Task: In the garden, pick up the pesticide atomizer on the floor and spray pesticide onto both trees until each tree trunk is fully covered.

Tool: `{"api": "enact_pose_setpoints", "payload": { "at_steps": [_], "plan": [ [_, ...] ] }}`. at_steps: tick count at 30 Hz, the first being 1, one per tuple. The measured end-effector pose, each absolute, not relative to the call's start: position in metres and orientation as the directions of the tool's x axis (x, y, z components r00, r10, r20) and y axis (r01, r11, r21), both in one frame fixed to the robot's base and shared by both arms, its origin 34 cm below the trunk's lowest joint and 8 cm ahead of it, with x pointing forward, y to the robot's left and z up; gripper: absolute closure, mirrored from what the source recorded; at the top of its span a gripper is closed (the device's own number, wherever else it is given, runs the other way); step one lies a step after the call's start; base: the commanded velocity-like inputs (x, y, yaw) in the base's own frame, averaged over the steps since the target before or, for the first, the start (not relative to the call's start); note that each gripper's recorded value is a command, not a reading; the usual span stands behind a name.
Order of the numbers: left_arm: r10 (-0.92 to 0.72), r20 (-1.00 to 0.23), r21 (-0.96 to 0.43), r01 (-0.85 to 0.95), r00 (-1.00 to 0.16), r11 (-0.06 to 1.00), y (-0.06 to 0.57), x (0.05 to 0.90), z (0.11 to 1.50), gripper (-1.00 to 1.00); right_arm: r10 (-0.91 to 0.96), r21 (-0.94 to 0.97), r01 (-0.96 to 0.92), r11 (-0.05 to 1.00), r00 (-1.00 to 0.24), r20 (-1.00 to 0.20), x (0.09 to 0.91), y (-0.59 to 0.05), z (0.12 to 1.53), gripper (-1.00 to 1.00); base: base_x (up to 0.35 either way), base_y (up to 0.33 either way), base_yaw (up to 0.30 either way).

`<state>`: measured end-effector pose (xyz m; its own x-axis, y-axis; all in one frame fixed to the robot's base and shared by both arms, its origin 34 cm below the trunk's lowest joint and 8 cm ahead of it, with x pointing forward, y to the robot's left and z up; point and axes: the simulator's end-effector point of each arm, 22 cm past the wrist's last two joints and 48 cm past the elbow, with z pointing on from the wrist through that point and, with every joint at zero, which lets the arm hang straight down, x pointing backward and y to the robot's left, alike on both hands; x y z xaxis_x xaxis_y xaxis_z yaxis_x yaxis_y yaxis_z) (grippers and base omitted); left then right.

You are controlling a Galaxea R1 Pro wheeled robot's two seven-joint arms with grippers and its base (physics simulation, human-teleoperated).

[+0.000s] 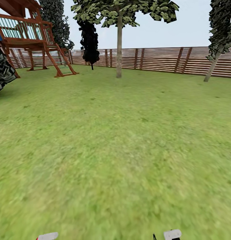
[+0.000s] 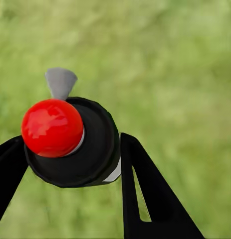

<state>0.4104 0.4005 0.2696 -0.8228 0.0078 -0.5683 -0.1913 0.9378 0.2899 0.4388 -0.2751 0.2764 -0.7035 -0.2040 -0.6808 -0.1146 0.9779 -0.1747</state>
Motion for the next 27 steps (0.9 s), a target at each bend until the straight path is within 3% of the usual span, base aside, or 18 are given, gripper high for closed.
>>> {"api": "enact_pose_setpoints", "payload": {
  "at_steps": [27],
  "plan": [
    [0.008,-0.568,0.289,-0.191,-0.823,0.938,0.4002,0.4104,0.2695,1.00,-0.204,-0.175,-0.115,0.978,-0.704,-0.681,0.4387,-0.2751,0.2764,-1.00,0.338,0.103,0.000]
  ]
}}
